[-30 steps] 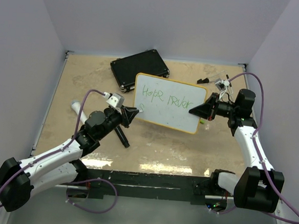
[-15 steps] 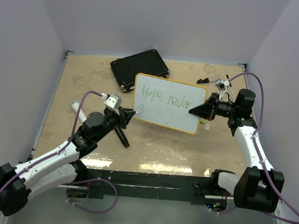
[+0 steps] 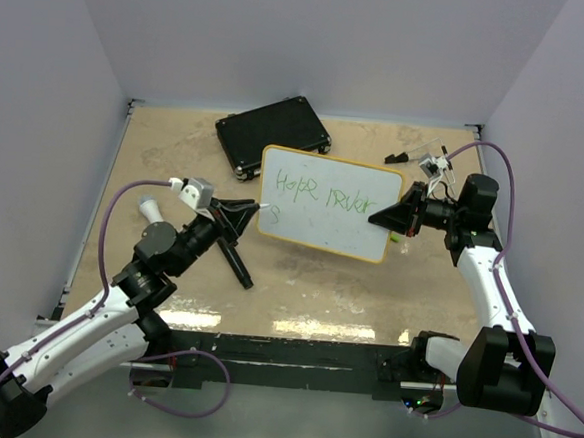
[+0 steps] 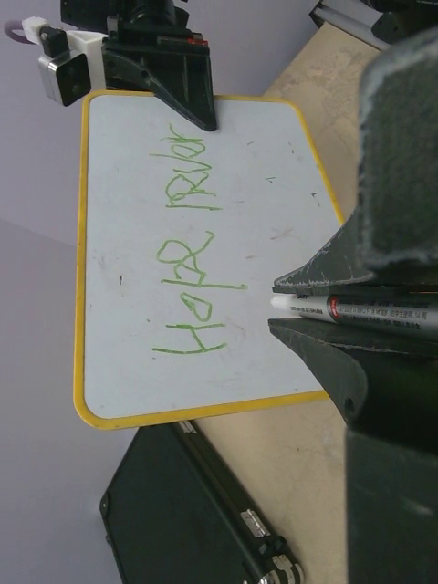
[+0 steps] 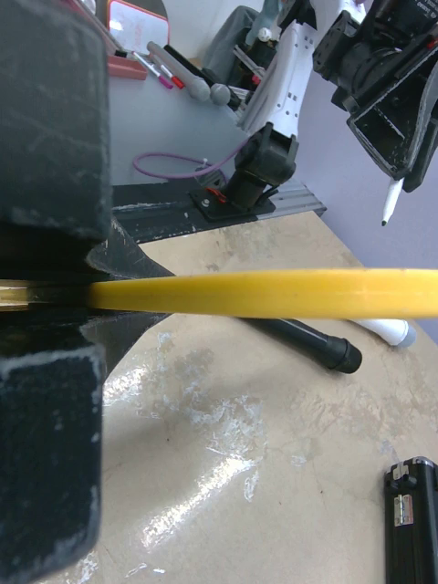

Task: Write a sentence on the whiteboard

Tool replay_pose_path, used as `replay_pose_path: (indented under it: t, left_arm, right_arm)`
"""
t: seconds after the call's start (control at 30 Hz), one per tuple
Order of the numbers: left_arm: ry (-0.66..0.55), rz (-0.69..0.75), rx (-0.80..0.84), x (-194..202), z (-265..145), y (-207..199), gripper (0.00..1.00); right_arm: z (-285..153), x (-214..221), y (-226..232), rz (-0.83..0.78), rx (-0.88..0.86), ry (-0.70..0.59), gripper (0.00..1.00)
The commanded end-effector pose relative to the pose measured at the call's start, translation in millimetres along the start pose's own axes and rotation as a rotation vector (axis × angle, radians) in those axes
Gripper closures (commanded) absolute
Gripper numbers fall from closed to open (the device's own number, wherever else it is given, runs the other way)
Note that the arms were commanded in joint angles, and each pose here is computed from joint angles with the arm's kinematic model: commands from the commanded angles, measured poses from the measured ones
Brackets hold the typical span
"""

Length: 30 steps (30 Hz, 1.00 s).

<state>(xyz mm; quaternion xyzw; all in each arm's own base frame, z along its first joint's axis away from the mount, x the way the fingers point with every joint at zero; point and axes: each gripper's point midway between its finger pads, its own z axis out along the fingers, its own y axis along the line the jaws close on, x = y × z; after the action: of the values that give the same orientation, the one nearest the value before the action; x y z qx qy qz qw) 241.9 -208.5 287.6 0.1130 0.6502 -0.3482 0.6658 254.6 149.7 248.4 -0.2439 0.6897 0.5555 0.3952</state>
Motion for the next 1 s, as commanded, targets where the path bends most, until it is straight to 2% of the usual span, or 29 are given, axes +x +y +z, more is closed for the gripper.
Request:
replay_pose_path:
  t: [0.0,0.17,0.53,0.97]
  left_arm:
    - [-0.014,-0.078,0.009,-5.6,4.9,-5.5,1.0]
    - [0.016,-0.11,0.041,6.5,14.1,-12.5,1.0]
    - [0.066,-0.079,0.036,25.2,27.7,-16.1,1.0]
    - [0.038,-0.027,0.006,13.8,39.9,-11.8,1.0]
  right_arm:
    - [-2.4,-11.8,18.5,-0.097,-0.055,-0.004,1.0]
    - [-2.3,-12.2,18.8,-0.1,-0.058,-0.003,1.0]
    - [-2.0,-11.7,16.8,-0.094,-0.061,-0.001,1.0]
    - [-2.1,-11.9,17.5,-0.096,-0.061,-0.001,1.0]
